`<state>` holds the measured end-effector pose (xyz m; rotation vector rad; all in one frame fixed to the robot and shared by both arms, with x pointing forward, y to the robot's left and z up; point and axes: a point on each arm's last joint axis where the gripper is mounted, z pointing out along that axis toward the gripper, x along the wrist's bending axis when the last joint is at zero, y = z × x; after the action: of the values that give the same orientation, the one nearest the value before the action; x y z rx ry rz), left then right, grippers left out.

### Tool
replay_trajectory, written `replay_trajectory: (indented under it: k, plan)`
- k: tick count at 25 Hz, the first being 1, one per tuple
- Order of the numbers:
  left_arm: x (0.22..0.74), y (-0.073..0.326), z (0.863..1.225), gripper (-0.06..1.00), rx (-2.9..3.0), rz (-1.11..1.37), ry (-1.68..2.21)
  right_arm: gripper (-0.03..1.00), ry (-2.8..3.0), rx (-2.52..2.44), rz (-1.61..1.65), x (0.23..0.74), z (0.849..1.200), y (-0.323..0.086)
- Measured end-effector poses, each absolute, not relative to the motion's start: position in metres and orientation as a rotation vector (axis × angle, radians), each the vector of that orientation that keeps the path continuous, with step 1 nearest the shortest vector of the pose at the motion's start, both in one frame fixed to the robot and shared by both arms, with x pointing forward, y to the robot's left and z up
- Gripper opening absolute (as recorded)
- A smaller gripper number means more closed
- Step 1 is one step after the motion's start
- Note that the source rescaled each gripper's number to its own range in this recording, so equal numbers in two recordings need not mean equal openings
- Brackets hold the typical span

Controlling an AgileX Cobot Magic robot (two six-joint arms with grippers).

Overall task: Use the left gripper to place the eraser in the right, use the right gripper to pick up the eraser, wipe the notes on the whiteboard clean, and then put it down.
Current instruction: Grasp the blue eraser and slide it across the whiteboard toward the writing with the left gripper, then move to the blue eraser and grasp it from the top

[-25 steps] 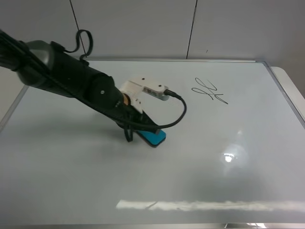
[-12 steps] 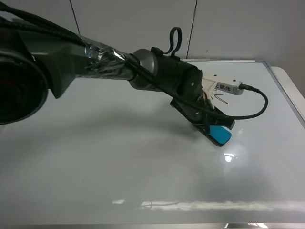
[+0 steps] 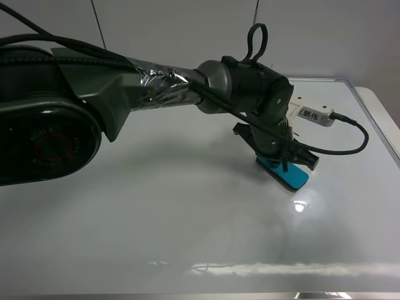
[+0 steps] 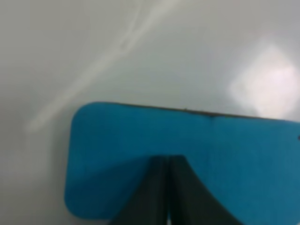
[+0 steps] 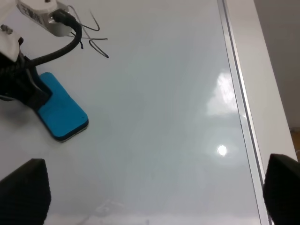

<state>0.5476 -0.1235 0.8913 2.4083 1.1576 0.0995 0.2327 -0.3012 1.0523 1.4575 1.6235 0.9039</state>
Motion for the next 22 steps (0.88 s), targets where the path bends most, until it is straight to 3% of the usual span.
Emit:
replay_trajectory:
  k: [7,9,12,13,14,16,18,22]
  plan:
    - [0.548,-0.118,0.917,0.00,2.400,0.137,1.173,0.80,1.623,1.457,0.903,0.233,1.052,-0.301]
    - [0.548,-0.116,0.935,0.04,2.369,0.158,1.172,0.80,1.623,1.457,0.903,0.233,1.052,-0.301]
    - [0.547,-0.113,0.944,0.27,2.378,0.185,1.165,0.80,1.623,1.457,0.903,0.233,1.052,-0.301]
    - [0.547,-0.112,0.945,0.42,2.383,0.189,1.167,0.80,1.623,1.457,0.903,0.233,1.052,-0.301]
    - [0.547,-0.111,0.946,0.65,2.391,0.192,1.170,0.80,1.623,1.457,0.903,0.233,1.052,-0.301]
    - [0.547,-0.109,0.948,0.87,2.409,0.204,1.173,0.80,1.623,1.457,0.903,0.233,1.052,-0.301]
    - [0.548,-0.107,0.952,0.96,2.411,0.225,1.164,0.80,1.623,1.457,0.903,0.233,1.052,-0.301]
    - [0.548,-0.105,0.962,0.99,2.404,0.257,1.146,0.80,1.623,1.457,0.903,0.233,1.052,-0.301]
